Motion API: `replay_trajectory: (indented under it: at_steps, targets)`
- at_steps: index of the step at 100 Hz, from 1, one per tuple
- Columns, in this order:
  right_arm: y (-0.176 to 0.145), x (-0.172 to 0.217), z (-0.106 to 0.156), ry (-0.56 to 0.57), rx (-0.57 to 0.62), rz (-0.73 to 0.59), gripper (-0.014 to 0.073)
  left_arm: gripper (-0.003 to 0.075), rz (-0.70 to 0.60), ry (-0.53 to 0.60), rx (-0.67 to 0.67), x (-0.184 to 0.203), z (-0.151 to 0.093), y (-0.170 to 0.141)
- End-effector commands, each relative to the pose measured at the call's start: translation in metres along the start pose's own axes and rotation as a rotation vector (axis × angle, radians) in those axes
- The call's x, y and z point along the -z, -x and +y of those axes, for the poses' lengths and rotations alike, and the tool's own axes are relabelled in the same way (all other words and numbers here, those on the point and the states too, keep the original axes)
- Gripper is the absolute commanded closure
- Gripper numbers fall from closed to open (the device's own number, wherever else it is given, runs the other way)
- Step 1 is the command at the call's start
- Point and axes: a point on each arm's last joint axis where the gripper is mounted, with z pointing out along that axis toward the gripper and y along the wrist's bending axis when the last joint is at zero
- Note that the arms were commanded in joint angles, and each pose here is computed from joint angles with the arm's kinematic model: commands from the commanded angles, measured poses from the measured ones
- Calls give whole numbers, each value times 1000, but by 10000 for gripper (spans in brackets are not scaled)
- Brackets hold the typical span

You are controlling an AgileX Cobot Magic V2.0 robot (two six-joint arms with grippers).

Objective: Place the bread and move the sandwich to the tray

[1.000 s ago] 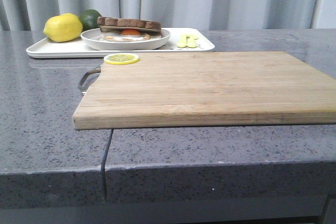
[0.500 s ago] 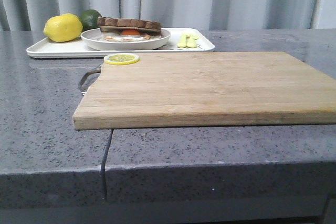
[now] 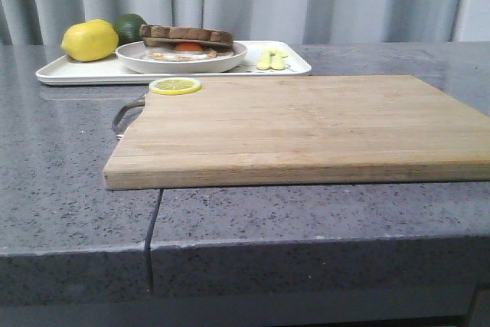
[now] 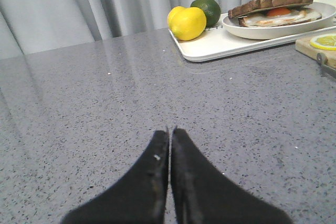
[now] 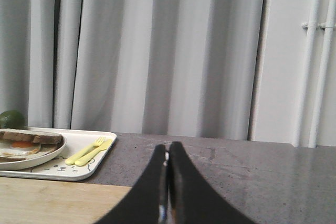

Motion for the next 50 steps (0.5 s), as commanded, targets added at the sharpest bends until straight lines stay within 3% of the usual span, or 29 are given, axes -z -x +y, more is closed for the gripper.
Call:
replay_trajectory:
  at_steps: [1, 50]
  targets:
    - [9, -1, -3, -32, 5, -27, 665, 740, -102, 17, 11, 2, 1, 4]
    - [9, -1, -3, -32, -1, -26, 665, 739, -102, 17, 11, 2, 1, 4]
